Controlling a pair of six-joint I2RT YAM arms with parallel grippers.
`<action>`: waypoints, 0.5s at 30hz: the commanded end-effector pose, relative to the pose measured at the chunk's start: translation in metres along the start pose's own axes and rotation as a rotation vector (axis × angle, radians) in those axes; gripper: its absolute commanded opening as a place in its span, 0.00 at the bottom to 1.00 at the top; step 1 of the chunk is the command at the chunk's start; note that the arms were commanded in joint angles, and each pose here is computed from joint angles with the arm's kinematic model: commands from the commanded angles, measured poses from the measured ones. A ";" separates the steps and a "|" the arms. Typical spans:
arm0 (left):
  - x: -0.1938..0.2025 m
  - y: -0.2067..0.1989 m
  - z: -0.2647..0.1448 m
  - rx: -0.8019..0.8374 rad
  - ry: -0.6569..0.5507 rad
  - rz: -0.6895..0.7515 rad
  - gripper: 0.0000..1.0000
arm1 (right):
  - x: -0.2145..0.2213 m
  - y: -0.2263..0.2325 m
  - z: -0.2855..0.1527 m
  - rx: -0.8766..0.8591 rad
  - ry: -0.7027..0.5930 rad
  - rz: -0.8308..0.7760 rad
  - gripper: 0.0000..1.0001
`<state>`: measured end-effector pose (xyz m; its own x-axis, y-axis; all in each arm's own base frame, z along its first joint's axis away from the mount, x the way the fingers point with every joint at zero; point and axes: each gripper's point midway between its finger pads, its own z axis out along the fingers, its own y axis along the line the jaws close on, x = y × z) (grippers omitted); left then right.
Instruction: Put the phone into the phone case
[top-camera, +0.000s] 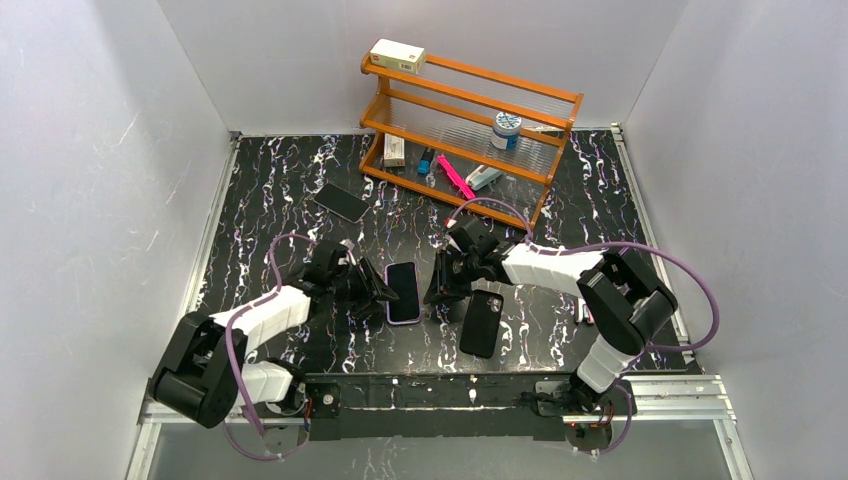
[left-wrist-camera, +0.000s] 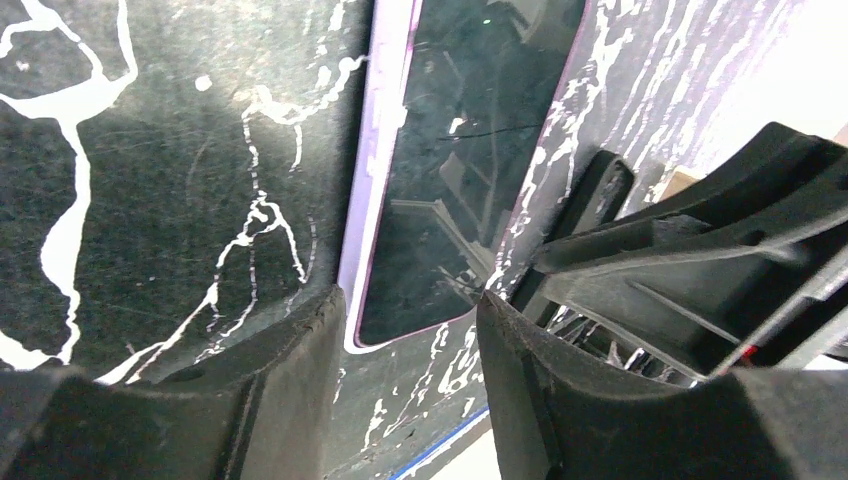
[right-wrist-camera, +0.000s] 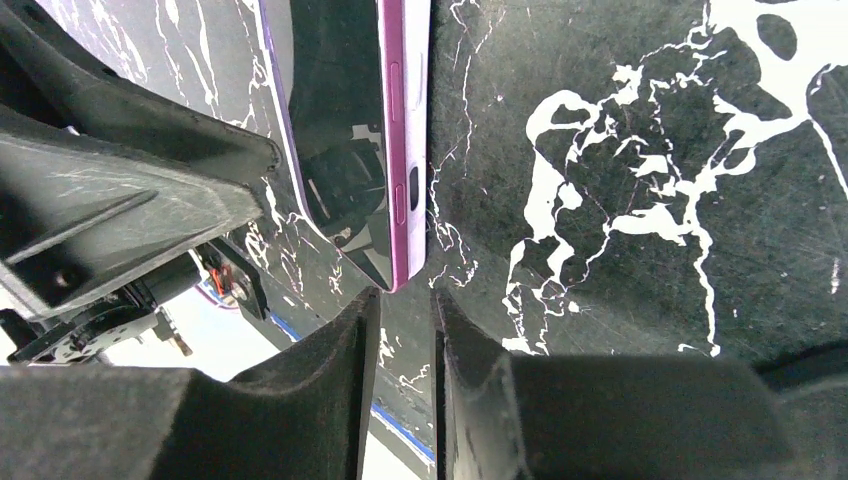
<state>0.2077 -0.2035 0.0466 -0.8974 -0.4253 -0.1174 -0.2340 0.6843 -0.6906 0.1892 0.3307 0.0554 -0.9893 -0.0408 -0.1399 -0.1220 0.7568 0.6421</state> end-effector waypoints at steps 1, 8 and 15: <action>0.003 0.011 0.002 -0.055 0.026 0.030 0.50 | -0.006 0.010 0.002 -0.026 -0.012 -0.032 0.33; 0.009 0.012 0.009 -0.024 0.056 0.033 0.49 | -0.009 0.013 0.012 -0.049 0.006 -0.021 0.31; 0.012 0.012 0.010 -0.005 0.071 0.028 0.47 | -0.007 0.026 0.019 -0.149 0.031 -0.031 0.27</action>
<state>0.2042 -0.2064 0.0325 -0.9189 -0.3828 -0.0954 -0.2204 0.6987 -0.6806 0.1880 0.3409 0.0400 -0.9932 -0.0617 -0.0990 -0.1122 0.7366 0.6670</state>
